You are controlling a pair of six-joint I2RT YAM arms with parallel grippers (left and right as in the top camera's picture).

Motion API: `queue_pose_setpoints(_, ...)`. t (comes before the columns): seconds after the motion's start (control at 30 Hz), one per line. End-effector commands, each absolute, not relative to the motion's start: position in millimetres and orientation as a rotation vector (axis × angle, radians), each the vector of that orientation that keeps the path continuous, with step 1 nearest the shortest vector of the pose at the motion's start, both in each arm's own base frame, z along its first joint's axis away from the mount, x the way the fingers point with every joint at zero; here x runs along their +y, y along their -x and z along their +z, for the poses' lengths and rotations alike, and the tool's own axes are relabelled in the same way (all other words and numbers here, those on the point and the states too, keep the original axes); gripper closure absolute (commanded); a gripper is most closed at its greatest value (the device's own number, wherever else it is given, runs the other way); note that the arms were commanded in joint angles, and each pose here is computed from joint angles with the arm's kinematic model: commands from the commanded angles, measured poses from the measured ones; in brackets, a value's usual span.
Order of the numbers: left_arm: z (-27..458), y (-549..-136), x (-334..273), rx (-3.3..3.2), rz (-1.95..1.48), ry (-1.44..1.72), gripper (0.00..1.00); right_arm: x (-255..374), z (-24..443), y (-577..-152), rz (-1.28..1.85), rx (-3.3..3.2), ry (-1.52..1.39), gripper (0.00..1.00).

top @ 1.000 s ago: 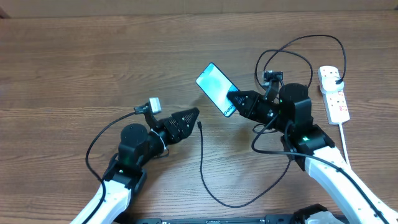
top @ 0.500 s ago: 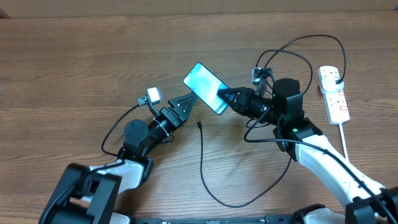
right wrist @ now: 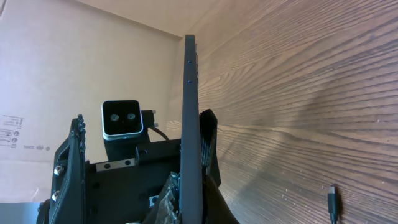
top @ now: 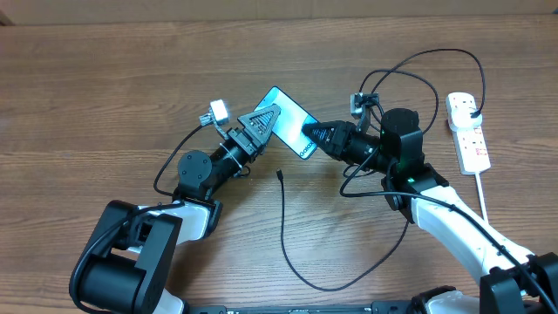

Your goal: Plug charger to phone and switch on socket

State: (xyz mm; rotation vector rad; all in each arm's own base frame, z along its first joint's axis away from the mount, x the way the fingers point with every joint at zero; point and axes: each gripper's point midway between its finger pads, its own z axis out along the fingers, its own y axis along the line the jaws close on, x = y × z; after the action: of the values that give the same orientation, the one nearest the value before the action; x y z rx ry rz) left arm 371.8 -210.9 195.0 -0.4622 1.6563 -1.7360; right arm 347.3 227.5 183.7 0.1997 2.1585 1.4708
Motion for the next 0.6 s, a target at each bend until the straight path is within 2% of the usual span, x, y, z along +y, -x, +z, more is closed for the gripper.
queue_pose_setpoints(0.0, 201, -374, -213, 1.645, -1.763, 0.448, 0.00, 230, 197, -348, 1.499, 2.124, -0.167, 0.96)
queue_pose_setpoints(0.13, 205, -373, -213, 1.630, -1.781, 0.451, 0.00, 230, 197, -349, 1.512, 2.129, -0.193, 0.96)
queue_pose_setpoints(0.23, 215, -372, -212, 1.591, -1.797, 0.425, 0.04, 230, 197, -349, 1.510, 2.129, -0.200, 0.96)
queue_pose_setpoints(0.27, 217, -371, -212, 1.582, -1.814, 0.435, 0.11, 230, 196, -349, 1.511, 2.130, -0.204, 0.96)
queue_pose_setpoints(0.43, 216, -371, -212, 1.585, -1.825, 0.447, 0.20, 228, 196, -352, 1.497, 2.125, -0.221, 0.96)
queue_pose_setpoints(0.5, 216, -373, -211, 1.581, -1.819, 0.462, 0.19, 231, 196, -349, 1.500, 2.127, -0.196, 0.96)
queue_pose_setpoints(0.57, 214, -377, -208, 1.575, -1.801, 0.494, 0.14, 234, 197, -346, 1.511, 2.131, -0.177, 0.96)
